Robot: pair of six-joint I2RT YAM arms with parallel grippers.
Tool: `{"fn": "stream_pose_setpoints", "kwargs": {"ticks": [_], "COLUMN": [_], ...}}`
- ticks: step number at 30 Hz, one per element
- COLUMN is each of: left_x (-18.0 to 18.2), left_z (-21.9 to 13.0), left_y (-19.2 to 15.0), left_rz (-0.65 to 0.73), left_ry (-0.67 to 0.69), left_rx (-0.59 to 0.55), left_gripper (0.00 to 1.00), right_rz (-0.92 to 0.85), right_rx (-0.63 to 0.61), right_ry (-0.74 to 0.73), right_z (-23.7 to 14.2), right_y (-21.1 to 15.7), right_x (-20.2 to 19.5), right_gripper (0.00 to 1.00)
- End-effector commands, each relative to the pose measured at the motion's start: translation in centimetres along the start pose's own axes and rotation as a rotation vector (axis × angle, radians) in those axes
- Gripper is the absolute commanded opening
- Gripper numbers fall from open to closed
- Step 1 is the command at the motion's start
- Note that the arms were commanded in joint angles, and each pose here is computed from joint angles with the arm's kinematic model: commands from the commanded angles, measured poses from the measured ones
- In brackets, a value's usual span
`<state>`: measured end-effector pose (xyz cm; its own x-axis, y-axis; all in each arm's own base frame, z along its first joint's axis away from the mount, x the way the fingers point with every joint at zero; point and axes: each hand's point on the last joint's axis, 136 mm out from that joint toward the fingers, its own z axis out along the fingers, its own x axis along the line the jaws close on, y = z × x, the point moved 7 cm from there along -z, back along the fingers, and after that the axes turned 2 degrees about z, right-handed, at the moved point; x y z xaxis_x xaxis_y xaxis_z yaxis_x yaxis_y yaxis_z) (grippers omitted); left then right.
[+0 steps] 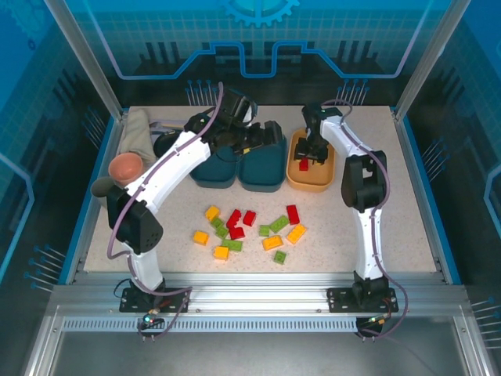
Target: Sort the legos into containers by color
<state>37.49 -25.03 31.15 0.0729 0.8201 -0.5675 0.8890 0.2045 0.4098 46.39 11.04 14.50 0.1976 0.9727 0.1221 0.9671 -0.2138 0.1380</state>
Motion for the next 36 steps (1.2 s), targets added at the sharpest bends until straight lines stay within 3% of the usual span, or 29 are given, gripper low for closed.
{"fn": "stream_pose_setpoints", "kwargs": {"ticks": [1,4,8,12,17,26,36], "left_x": [0.9,3.5,8.6,14.0,17.6,20.3,22.3], "left_z": [-3.0,-4.5,-6.1,-6.5,-4.7,0.4,3.0], "left_y": [-0.8,-2.8,-6.5,-10.5,-13.0,-12.8,-13.6], "left_rz": [-0.009,-0.052,-0.158,-0.317,-0.549,-0.780,-0.833], "left_ry": [0.072,0.158,0.269,0.396,0.417,0.469,0.554], "left_rx": [0.006,0.038,0.090,0.160,0.170,0.140,0.169], "left_gripper": [0.90,0.89,0.89,0.89,0.88,0.89,0.84], "right_rz": [-0.056,-0.131,-0.307,-0.585,-0.708,-0.737,-0.729], "right_rx": [-0.193,-0.343,-0.472,-0.528,-0.477,-0.413,-0.386], "right_ry": [0.072,0.163,0.327,0.490,0.610,0.752,0.714], "right_z": [-9.2,-14.3,-17.7,-17.1,-13.9,-11.1,-10.7], "right_y": [-0.4,-3.3,-10.2,-18.9,-25.9,-28.3,-27.9], "right_x": [1.3,3.0,5.6,8.5,9.6,11.5,11.9], "right_gripper": [0.57,0.57,0.60,0.66,0.73,0.86,0.89]}}
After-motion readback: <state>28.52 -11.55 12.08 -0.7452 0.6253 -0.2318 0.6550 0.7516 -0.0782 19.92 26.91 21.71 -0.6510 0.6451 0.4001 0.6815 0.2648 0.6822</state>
